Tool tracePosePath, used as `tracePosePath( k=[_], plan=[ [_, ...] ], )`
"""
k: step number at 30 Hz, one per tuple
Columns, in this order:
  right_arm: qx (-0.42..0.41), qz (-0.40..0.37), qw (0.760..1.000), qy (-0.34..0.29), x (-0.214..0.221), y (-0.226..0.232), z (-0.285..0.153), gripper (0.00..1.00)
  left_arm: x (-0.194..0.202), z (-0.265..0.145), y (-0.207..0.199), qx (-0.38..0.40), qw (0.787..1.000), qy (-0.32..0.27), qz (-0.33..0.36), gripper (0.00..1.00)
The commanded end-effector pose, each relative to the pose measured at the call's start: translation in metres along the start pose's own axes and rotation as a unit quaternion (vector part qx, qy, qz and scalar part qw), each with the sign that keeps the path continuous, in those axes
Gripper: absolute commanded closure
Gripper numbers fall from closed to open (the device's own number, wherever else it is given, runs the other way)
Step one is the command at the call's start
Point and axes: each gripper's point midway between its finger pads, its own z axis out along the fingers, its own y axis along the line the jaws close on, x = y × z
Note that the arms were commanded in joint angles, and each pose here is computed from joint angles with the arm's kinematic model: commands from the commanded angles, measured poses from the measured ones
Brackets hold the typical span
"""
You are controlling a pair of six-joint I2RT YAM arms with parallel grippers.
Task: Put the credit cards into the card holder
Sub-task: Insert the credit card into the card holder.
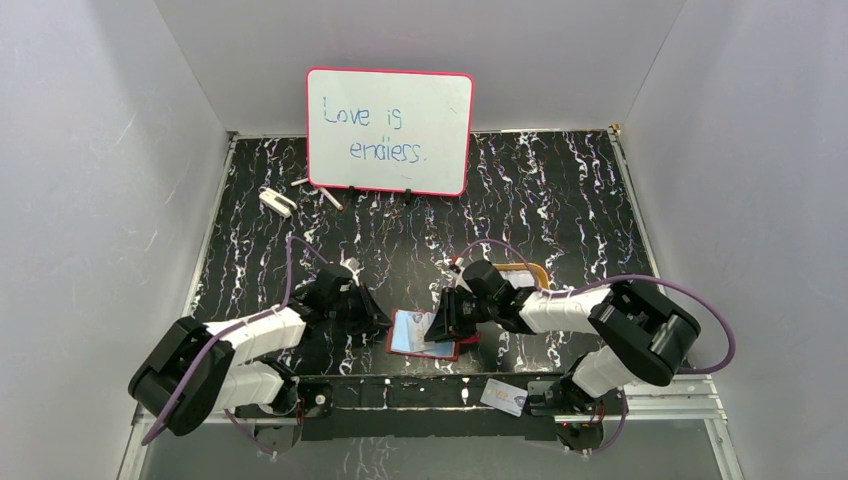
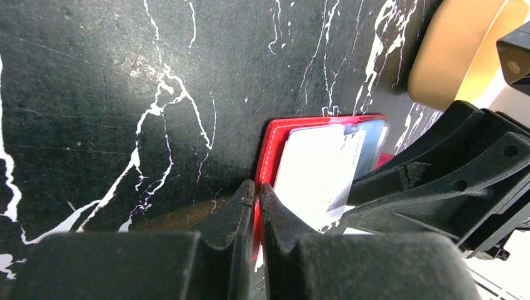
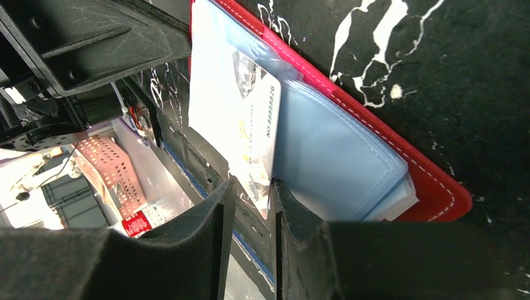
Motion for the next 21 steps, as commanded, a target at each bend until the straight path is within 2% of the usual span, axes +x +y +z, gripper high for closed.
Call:
tracePosePath(
  k=[1, 10, 17, 21],
  plan=[
    [-0.006, -0.017, 1.000, -0.009, -0.009, 0.018, 0.004, 0.66, 0.006, -0.003, 0.005, -0.005, 1.000, 0.004, -0.002, 0.94],
    [0.034, -0.026, 0.999, 0.011, -0.001, 0.015, 0.013, 0.67, 0.004, -0.004, 0.004, -0.003, 1.000, -0.001, -0.002, 0.94],
    [0.013, -0.012, 1.000, -0.021, -0.002, 0.017, 0.005, 0.88, 0.005, -0.005, 0.006, -0.006, 1.000, -0.004, -0.004, 0.95],
    [-0.007, -0.003, 1.000, -0.015, 0.002, 0.018, 0.009, 0.94, 0.005, -0.004, 0.007, -0.006, 1.000, -0.003, -0.008, 0.95]
  ],
)
